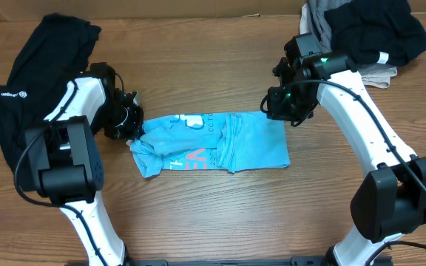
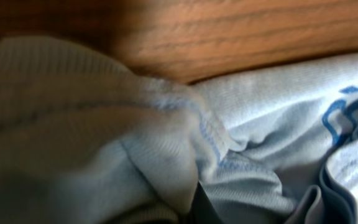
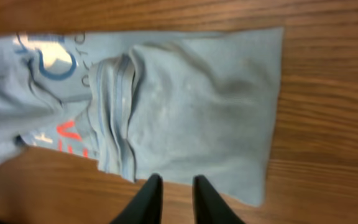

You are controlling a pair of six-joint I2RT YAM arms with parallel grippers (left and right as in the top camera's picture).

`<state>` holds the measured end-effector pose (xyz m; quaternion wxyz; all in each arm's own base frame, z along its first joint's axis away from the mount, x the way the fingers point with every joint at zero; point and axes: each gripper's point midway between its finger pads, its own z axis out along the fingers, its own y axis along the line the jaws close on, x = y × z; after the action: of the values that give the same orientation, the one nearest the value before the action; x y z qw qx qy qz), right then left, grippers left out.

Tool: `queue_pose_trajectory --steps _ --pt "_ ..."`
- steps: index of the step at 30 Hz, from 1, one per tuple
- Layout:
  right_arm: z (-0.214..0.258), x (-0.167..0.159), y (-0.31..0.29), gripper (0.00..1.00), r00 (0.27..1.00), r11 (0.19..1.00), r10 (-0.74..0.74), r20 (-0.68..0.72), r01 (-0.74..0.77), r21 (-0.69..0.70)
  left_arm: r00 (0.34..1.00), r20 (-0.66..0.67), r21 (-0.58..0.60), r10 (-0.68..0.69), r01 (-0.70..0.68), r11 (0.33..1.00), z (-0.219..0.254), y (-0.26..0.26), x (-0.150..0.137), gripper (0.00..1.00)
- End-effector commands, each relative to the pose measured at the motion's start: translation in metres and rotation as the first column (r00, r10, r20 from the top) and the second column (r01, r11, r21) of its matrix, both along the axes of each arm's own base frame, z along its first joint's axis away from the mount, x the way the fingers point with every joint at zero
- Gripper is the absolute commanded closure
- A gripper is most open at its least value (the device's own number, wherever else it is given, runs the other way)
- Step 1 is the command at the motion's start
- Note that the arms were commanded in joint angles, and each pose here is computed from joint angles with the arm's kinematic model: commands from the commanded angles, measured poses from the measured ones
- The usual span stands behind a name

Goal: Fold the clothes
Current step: 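Grasp both ends of the folded strip with both grippers, then fold the strip's left end rightward with the left gripper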

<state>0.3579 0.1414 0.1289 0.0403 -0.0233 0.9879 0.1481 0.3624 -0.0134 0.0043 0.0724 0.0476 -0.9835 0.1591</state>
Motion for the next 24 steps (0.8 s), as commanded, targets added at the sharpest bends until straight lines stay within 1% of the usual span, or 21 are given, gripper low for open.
queue_pose_trajectory --steps 1,5,10,15,18,22,24 --pt "-0.009 -0.007 0.011 0.96 1.000 0.998 -0.004 -0.023 0.005 0.063 0.999 0.049 0.057 -0.009 0.006 0.998 0.028 0.024 0.026 0.96" --pt "-0.029 -0.008 0.022 0.96 1.000 0.992 0.009 -0.025 -0.006 0.130 0.993 0.117 0.065 -0.020 0.013 0.998 0.081 0.030 0.048 0.96" --pt "-0.055 -0.015 0.027 0.96 0.999 0.984 0.018 -0.028 -0.013 0.175 0.984 0.162 0.071 -0.070 0.059 0.996 0.123 0.020 0.056 0.96" --pt "-0.066 -0.014 0.038 0.96 1.000 0.969 0.029 -0.011 -0.025 0.245 0.982 0.137 0.067 -0.130 0.121 0.990 0.129 -0.006 0.048 0.96" --pt "-0.066 -0.014 0.038 0.96 1.000 0.969 0.029 -0.008 -0.026 0.245 0.975 0.120 0.066 -0.186 0.179 0.982 0.129 -0.029 0.042 0.96" --pt "-0.059 -0.009 0.031 0.96 1.000 0.969 0.011 -0.014 -0.007 0.247 0.953 0.111 0.064 -0.282 0.277 0.959 0.130 -0.071 0.033 0.96" --pt "-0.046 -0.004 0.025 0.96 1.000 0.966 0.004 -0.009 -0.002 0.257 0.935 0.111 0.065 -0.336 0.330 0.942 0.130 -0.094 0.028 0.96"
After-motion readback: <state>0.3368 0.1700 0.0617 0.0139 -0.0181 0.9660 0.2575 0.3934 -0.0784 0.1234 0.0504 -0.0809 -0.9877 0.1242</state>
